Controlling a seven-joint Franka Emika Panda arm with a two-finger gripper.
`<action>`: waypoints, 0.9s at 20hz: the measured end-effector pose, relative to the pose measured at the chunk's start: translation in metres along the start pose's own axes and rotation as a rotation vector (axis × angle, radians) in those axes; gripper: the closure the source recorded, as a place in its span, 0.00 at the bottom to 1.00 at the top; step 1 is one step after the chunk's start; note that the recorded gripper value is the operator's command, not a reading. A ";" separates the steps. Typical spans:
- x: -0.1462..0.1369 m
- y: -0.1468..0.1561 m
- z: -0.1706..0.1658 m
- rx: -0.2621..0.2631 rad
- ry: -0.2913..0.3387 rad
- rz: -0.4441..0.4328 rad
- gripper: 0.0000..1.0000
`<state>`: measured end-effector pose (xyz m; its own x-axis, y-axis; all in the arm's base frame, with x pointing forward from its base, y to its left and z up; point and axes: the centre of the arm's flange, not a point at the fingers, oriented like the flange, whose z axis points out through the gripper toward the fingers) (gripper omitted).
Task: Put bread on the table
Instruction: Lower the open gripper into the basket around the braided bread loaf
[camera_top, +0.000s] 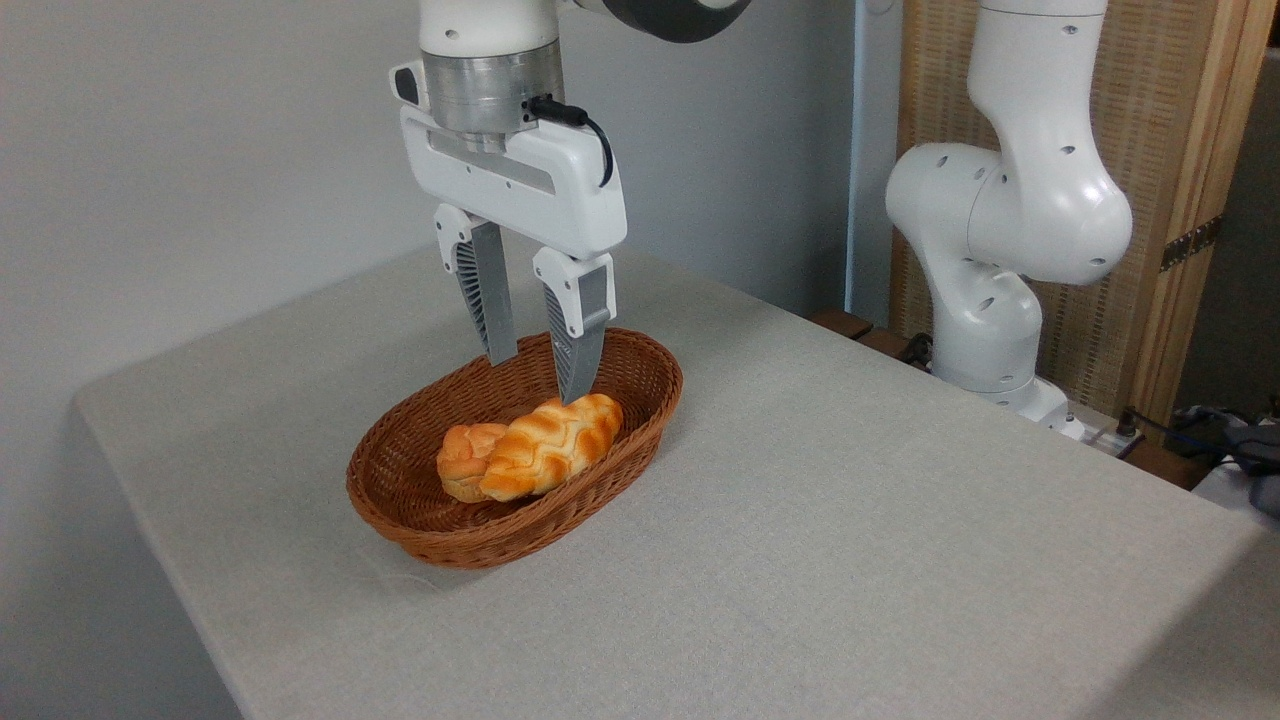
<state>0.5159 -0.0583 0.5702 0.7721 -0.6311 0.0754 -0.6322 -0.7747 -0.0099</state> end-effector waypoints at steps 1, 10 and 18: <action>0.000 0.000 0.000 0.000 0.000 0.000 0.00; 0.006 0.023 0.010 -0.042 -0.059 0.055 0.00; 0.023 0.058 0.050 -0.038 -0.048 0.132 0.00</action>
<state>0.5002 -0.1204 0.5217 0.6835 -0.7295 0.0280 -0.7300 -0.6831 0.0212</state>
